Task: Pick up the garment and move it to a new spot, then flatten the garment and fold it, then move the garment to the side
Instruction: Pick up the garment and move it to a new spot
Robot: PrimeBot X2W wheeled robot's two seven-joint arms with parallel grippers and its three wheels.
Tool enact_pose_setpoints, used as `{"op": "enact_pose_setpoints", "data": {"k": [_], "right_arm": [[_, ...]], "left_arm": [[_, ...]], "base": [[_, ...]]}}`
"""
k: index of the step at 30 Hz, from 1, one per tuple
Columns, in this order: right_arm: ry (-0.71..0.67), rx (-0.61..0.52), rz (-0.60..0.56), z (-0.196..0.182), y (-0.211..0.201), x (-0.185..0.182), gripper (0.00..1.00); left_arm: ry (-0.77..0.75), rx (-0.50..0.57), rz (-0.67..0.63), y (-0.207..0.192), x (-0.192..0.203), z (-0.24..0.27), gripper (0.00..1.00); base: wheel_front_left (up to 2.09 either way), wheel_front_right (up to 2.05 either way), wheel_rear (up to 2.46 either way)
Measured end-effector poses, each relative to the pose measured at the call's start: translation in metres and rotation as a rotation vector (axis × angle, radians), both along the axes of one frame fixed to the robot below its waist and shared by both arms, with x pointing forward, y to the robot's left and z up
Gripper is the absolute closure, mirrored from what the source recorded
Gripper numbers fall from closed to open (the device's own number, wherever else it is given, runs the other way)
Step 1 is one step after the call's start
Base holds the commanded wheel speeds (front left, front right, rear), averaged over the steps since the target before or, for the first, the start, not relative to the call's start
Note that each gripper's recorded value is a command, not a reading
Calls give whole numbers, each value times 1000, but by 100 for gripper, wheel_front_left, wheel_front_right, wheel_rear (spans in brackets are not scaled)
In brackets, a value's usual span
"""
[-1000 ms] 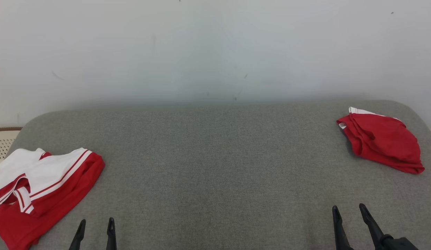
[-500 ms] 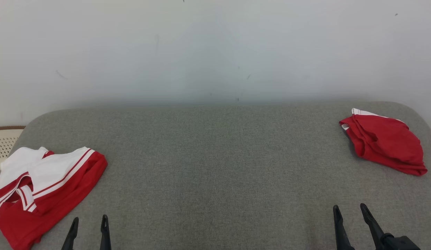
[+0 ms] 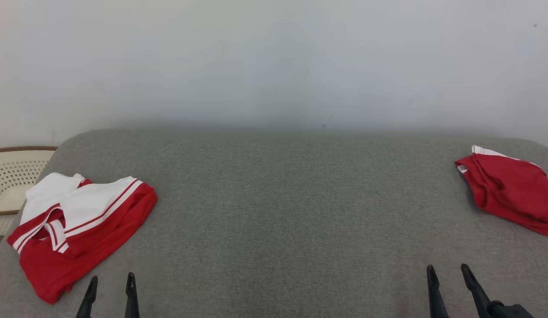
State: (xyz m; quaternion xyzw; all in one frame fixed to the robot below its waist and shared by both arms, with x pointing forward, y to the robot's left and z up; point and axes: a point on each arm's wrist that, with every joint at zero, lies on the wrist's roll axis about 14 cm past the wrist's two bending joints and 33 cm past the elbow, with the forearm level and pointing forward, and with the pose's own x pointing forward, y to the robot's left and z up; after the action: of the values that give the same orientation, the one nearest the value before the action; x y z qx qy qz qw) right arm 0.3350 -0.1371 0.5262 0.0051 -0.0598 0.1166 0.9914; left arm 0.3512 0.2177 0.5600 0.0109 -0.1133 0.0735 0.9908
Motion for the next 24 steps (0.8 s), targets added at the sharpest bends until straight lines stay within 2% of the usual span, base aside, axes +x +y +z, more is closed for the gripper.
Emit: {"op": "enact_pose_setpoints", "data": {"k": [8,24], "right_arm": [[15,10,101,-5,33,13,0],[48,8,365,-14,123,34,0]], "left_arm": [[8,-7,120,40,-25,-3,0],[18,-41,411,119,-103,-12,0]], "base": [[0,0,0],[0,0,0]]}}
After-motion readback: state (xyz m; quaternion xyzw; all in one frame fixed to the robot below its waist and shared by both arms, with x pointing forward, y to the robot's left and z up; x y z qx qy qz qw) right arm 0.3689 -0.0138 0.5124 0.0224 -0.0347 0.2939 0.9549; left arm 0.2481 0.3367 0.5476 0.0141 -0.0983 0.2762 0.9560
